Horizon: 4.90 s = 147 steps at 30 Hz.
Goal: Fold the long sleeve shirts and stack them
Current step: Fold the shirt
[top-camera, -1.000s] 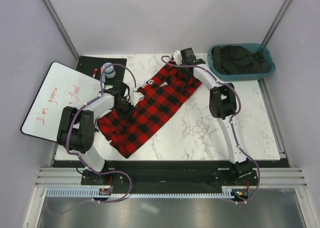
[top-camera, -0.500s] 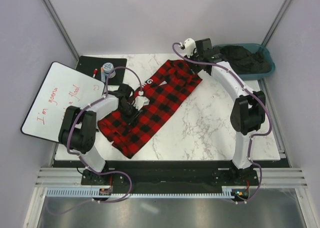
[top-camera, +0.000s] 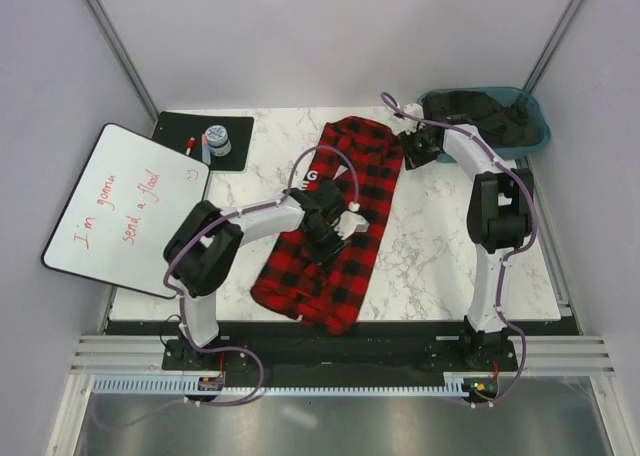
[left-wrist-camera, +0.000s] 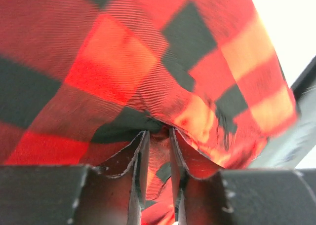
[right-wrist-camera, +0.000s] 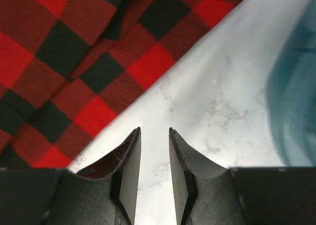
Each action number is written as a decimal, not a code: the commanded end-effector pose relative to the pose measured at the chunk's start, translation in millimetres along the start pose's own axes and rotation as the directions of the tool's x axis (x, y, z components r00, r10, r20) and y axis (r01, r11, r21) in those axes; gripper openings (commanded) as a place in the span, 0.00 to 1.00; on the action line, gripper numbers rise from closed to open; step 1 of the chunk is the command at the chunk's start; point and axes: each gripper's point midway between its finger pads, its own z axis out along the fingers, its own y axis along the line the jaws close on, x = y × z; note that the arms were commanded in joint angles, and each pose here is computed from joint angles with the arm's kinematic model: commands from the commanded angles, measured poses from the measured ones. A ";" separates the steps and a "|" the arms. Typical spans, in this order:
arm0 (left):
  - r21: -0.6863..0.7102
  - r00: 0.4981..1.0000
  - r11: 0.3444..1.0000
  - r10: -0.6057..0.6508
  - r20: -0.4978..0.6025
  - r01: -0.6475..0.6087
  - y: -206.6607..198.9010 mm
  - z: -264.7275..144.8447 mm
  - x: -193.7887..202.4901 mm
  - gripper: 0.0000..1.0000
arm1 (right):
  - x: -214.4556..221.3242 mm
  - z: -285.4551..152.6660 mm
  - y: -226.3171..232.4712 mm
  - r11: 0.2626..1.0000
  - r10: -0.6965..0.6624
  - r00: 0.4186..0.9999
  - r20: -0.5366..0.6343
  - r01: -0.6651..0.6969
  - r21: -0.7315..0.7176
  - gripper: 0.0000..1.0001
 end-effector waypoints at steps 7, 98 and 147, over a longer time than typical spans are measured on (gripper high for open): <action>0.226 0.914 0.973 -0.126 0.386 0.038 -41.8 -79.6 -60.5 0.36 | 3.0 29.0 76.0 0.992 -0.043 0.998 -0.047 0.037 -0.122 0.34; -0.346 0.088 0.172 0.965 0.245 -0.923 -5.6 -9.0 53.7 0.80 | 257.0 -70.3 246.8 -0.263 -0.759 -0.176 0.627 0.963 -0.049 0.91; -0.374 0.453 0.579 0.809 0.375 -0.725 87.7 -83.2 -107.1 0.02 | 41.5 -46.7 172.5 0.299 -0.830 0.259 0.493 0.954 0.002 0.00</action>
